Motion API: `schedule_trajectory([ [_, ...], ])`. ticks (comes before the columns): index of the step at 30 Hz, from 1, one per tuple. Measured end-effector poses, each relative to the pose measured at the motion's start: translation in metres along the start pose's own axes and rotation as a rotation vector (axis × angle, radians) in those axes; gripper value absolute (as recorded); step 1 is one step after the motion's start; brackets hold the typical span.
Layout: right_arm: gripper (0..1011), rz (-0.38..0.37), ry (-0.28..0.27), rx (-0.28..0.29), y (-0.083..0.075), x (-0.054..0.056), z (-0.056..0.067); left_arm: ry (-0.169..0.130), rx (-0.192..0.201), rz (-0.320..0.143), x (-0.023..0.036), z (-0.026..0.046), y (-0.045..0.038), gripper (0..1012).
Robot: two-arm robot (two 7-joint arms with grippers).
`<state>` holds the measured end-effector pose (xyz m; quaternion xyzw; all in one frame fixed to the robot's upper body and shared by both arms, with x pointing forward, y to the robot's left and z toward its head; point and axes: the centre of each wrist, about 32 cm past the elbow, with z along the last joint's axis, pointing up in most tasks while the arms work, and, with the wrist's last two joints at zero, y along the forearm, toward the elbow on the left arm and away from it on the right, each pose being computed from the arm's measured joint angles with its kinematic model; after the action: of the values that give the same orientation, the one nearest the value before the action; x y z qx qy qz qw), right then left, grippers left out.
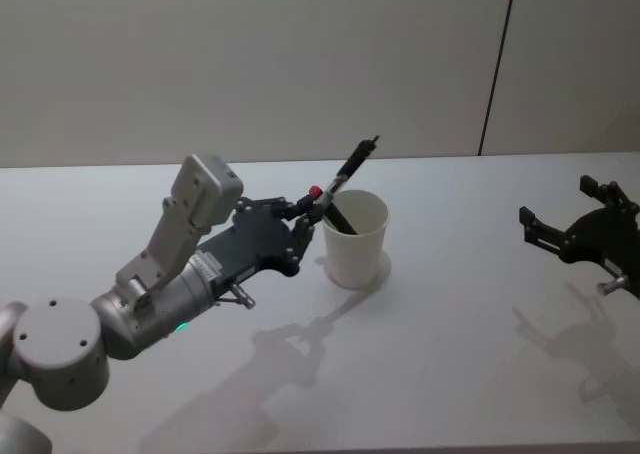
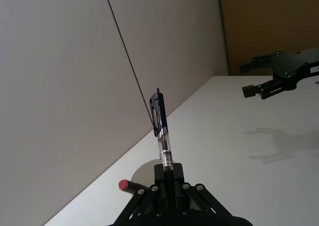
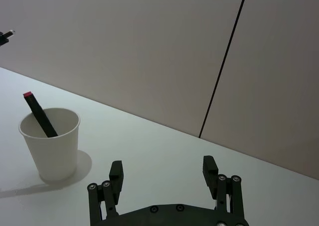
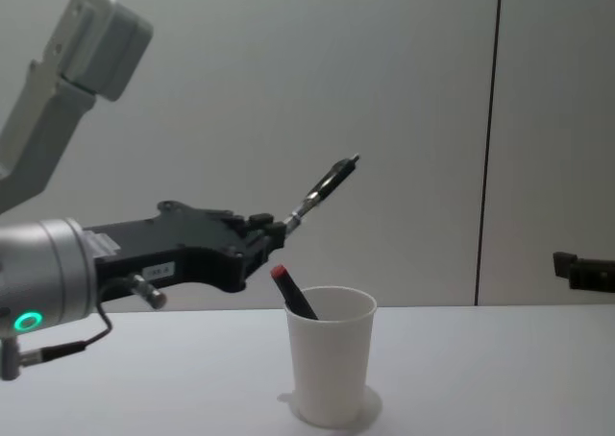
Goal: Place the pen into the pen holder.
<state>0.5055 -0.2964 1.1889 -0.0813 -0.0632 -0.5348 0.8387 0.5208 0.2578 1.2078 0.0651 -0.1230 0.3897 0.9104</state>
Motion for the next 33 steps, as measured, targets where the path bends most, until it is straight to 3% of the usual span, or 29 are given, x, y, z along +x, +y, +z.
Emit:
schedule_trajectory([
  [19,1002,0.000,0.000,0.000,0.000,0.000,0.000,-0.028,-0.081,-0.116,-0.0010,-0.0028,-0.0335,107],
  [33,1002,0.000,0.000,0.000,0.000,0.000,0.000,-0.029,-0.131,-0.201,-0.0022,-0.0054,-0.0507,107],
])
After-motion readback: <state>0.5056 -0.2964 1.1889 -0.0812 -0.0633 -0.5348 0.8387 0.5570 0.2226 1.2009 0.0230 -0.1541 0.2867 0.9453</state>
